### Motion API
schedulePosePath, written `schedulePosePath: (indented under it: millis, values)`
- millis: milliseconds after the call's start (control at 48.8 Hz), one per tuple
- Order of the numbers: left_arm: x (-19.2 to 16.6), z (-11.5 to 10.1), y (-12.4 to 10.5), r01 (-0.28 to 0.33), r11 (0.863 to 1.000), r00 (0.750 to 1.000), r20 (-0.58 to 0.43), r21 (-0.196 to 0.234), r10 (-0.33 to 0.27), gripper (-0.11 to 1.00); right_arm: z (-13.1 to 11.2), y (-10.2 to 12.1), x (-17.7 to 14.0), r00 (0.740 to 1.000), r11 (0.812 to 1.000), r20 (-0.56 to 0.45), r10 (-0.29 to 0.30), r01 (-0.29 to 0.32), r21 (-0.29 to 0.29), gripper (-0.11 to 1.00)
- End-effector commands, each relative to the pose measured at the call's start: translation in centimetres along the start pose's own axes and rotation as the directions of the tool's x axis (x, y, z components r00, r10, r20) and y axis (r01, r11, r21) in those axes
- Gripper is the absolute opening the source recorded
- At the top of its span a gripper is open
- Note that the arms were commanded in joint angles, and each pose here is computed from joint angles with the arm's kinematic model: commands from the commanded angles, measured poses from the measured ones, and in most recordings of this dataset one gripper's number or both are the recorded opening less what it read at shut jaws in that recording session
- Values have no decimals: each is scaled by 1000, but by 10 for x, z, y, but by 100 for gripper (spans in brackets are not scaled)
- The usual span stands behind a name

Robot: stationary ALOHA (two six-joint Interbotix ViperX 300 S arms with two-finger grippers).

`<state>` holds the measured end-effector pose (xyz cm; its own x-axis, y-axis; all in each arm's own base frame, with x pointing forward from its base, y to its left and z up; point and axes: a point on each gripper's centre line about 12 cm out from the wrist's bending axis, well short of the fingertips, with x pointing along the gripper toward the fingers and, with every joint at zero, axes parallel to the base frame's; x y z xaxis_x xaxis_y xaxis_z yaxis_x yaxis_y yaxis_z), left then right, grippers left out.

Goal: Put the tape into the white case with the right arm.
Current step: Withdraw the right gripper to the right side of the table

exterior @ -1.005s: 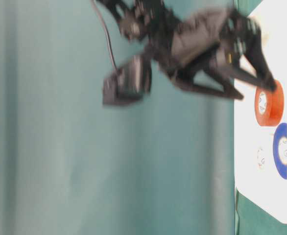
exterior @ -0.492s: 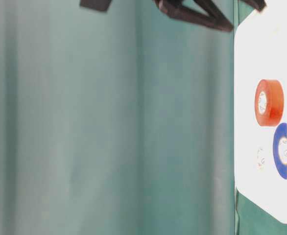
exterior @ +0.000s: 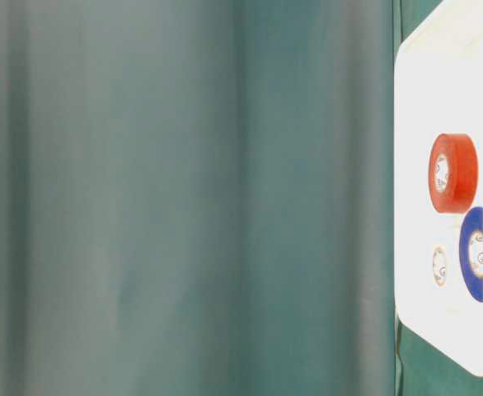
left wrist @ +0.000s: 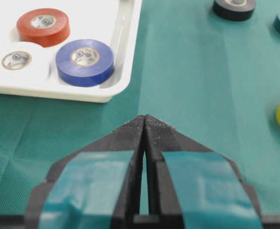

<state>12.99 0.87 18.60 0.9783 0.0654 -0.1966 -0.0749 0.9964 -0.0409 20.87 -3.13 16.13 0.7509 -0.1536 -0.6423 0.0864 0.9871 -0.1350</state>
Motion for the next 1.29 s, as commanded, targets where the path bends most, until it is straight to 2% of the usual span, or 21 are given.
schedulePosePath:
  millis: [0,123,267,513,738,923,1271]
  values:
    - [0,5,0,-3,1000,1000,8,-1,3,0,1,1,-4,1000,1000,26,4,-5,8,62]
    - [0,5,0,-3,1000,1000,9,-1,3,0,0,1,-6,999,1000,37,5,-5,6,62]
    - [0,5,0,-3,1000,1000,8,-1,3,0,0,9,-7,999,999,39,35,-34,-19,62]
    - [0,5,0,-3,1000,1000,8,-1,3,0,-1,36,-10,989,987,43,139,-135,-86,62]
    - [0,4,0,-3,1000,1000,6,-1,3,0,-9,59,-14,973,969,24,228,-225,-100,62]
    - [0,4,0,-3,1000,1000,6,-1,3,0,-13,61,-14,972,967,13,235,-233,-99,61]
    - [0,5,0,-3,1000,1000,9,1,3,0,2,66,-5,971,966,3,239,-237,-104,61]
